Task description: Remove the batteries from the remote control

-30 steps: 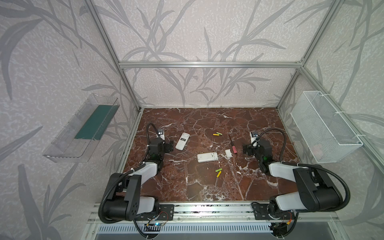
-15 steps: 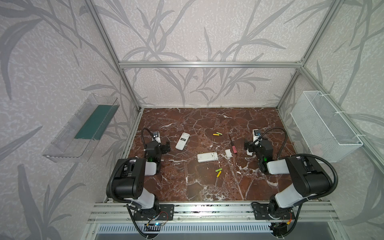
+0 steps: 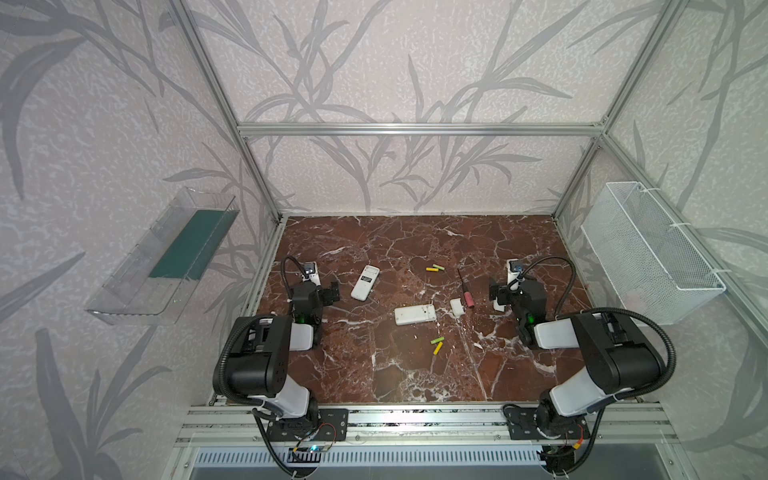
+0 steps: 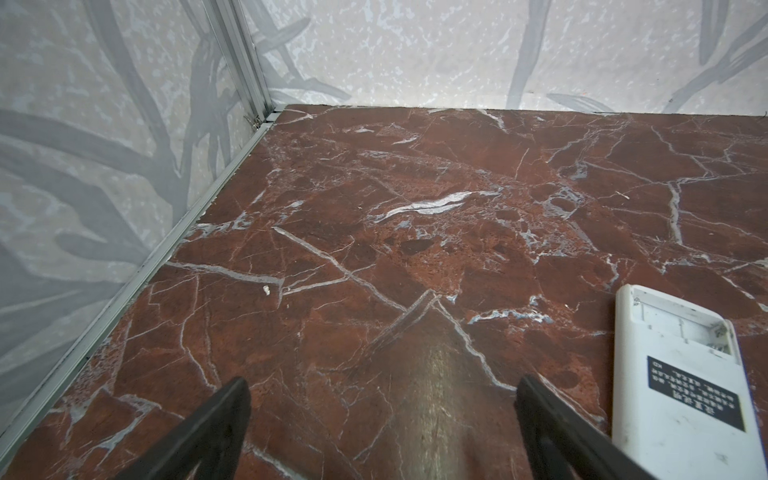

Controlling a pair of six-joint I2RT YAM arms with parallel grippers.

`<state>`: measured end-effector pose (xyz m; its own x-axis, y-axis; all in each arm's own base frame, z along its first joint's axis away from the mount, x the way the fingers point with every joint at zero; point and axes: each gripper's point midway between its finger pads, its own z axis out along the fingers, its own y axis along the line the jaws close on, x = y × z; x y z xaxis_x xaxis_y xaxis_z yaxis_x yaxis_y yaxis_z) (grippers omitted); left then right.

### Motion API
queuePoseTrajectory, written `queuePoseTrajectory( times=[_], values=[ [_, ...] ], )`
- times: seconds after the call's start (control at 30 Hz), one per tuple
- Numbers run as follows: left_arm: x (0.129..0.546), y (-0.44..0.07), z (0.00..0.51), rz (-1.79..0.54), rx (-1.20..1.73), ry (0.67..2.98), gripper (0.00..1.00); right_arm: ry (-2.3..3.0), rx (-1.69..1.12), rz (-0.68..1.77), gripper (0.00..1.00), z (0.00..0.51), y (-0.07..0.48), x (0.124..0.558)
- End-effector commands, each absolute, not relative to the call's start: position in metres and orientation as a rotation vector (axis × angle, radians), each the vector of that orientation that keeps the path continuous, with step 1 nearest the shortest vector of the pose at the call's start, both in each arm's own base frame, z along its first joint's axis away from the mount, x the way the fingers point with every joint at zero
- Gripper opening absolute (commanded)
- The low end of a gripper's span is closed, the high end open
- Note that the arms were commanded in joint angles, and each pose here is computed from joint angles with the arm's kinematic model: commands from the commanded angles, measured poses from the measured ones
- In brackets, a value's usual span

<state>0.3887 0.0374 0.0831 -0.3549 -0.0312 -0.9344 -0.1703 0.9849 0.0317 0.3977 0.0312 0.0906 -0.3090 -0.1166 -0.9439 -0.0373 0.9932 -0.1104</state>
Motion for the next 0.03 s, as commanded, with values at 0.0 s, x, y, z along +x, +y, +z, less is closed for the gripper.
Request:
queuePoseTrajectory(
  times=[0.0],
  values=[
    [0.3963, 0.0383, 0.0948, 0.135, -0.151, 1.885, 0.99, 1.873, -0.089, -0.088, 0.99, 0.0943, 0.0277, 0.3978]
  ],
)
